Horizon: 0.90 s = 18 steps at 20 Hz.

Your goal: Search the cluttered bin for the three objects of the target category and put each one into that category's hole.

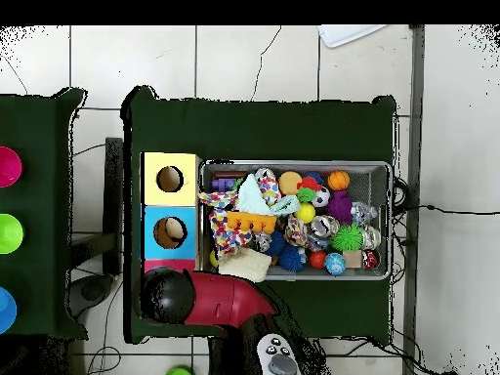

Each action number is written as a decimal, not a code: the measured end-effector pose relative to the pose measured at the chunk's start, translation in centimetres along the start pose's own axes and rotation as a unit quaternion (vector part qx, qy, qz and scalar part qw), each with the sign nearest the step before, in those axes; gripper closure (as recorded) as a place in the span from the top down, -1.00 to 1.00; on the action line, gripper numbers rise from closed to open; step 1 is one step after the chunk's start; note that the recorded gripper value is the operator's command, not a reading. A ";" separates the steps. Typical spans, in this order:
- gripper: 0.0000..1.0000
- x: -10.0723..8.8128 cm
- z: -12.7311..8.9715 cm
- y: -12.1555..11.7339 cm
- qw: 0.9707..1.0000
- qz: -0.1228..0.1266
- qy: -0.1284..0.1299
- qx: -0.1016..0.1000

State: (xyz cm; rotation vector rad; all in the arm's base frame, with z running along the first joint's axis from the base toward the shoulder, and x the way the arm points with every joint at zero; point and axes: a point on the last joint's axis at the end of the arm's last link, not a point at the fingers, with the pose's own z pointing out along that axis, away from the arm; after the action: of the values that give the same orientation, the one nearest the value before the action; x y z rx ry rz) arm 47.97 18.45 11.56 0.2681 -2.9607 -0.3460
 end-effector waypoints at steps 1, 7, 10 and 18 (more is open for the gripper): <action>1.00 0.0 0.0 0.0 1.000 0.000 0.000 0.000; 1.00 0.1 0.1 0.0 1.000 0.000 0.001 0.000; 1.00 0.1 0.1 -0.1 1.000 0.001 0.002 0.001; 1.00 0.5 0.3 -1.9 1.000 0.001 -0.007 0.031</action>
State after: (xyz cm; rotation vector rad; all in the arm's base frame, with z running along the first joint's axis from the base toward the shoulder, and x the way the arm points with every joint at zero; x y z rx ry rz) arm 47.70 16.63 10.85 0.2699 -2.9883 -0.2582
